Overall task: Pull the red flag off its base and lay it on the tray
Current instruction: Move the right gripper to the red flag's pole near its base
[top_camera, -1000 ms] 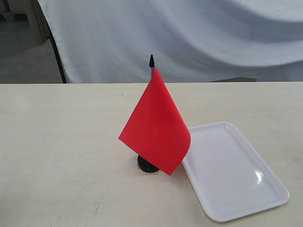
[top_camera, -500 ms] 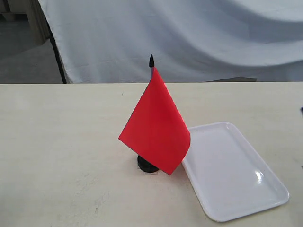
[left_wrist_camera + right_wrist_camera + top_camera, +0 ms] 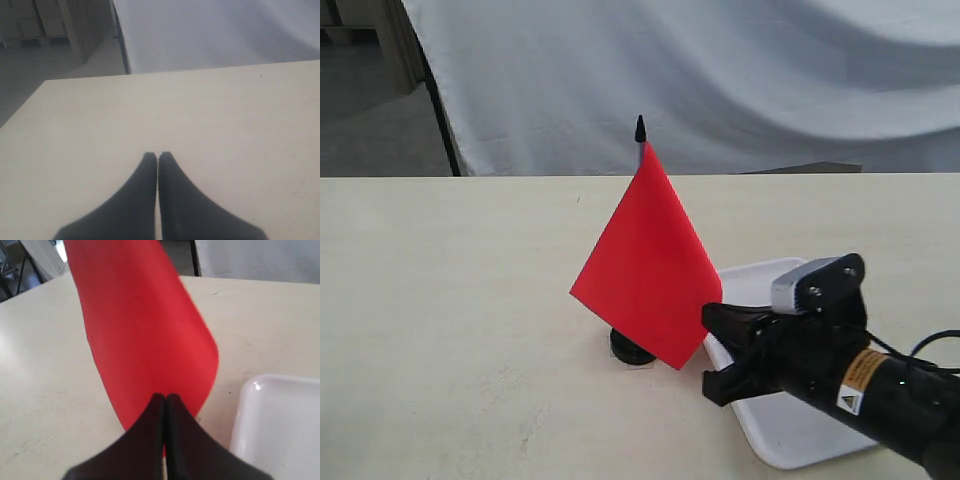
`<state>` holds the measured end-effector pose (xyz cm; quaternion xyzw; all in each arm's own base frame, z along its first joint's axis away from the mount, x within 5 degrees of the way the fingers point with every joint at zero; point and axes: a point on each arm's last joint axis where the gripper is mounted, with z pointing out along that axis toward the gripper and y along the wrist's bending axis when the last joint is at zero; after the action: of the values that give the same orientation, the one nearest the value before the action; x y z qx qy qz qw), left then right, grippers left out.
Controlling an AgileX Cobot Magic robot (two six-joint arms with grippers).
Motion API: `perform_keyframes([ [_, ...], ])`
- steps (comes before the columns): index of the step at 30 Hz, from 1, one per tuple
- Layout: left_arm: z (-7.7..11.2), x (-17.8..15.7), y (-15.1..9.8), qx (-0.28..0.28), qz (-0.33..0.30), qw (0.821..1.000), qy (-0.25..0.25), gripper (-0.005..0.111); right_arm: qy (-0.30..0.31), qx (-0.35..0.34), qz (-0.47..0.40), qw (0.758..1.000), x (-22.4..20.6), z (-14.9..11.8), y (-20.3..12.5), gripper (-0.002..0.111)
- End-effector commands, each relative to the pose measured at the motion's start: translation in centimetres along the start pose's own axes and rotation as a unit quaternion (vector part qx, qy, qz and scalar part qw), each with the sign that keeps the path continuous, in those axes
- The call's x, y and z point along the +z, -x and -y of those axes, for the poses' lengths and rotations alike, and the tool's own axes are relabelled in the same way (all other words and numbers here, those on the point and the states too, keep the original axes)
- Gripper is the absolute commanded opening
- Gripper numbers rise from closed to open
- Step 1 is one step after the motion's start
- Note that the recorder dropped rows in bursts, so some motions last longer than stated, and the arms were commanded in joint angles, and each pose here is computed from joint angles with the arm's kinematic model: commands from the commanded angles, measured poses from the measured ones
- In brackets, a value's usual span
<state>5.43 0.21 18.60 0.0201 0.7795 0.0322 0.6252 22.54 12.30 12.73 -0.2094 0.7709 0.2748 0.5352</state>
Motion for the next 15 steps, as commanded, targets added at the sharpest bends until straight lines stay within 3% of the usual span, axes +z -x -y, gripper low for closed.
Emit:
perform_keyframes([
  [1,0.0,0.0,0.0,-0.001,0.004,1.0,0.0,0.001,0.006,-0.021,0.017,1.0,1.9,-0.9,-0.2,0.0],
  [4,0.0,0.0,0.0,-0.001,0.004,1.0,0.0,0.001,-0.018,0.005,0.031,0.999,2.5,-0.8,0.3,0.0],
  [6,0.0,0.0,0.0,-0.001,0.004,1.0,0.0,0.001,-0.067,0.037,0.039,0.996,2.5,-0.3,0.4,0.003],
  [8,0.0,0.0,0.0,-0.001,0.004,1.0,0.0,0.001,-0.087,0.047,0.021,0.995,2.5,0.0,0.0,0.028],
  [9,0.0,0.0,0.0,-0.001,0.004,1.0,0.0,0.001,-0.09,0.044,0.01,0.995,2.5,0.0,-0.2,0.057],
  [10,0.0,0.0,0.0,-0.001,0.004,1.0,0.0,0.001,-0.089,0.042,0.007,0.995,2.5,0.0,-0.2,0.073],
  [11,0.0,0.0,0.0,-0.001,0.004,1.0,0.0,0.001,-0.07,0.031,0.0,0.997,2.6,-0.3,-0.3,0.102],
  [15,0.0,0.0,0.0,-0.001,0.004,1.0,0.0,0.001,-0.033,-0.001,0.003,0.999,3.3,-0.9,0.3,0.104],
])
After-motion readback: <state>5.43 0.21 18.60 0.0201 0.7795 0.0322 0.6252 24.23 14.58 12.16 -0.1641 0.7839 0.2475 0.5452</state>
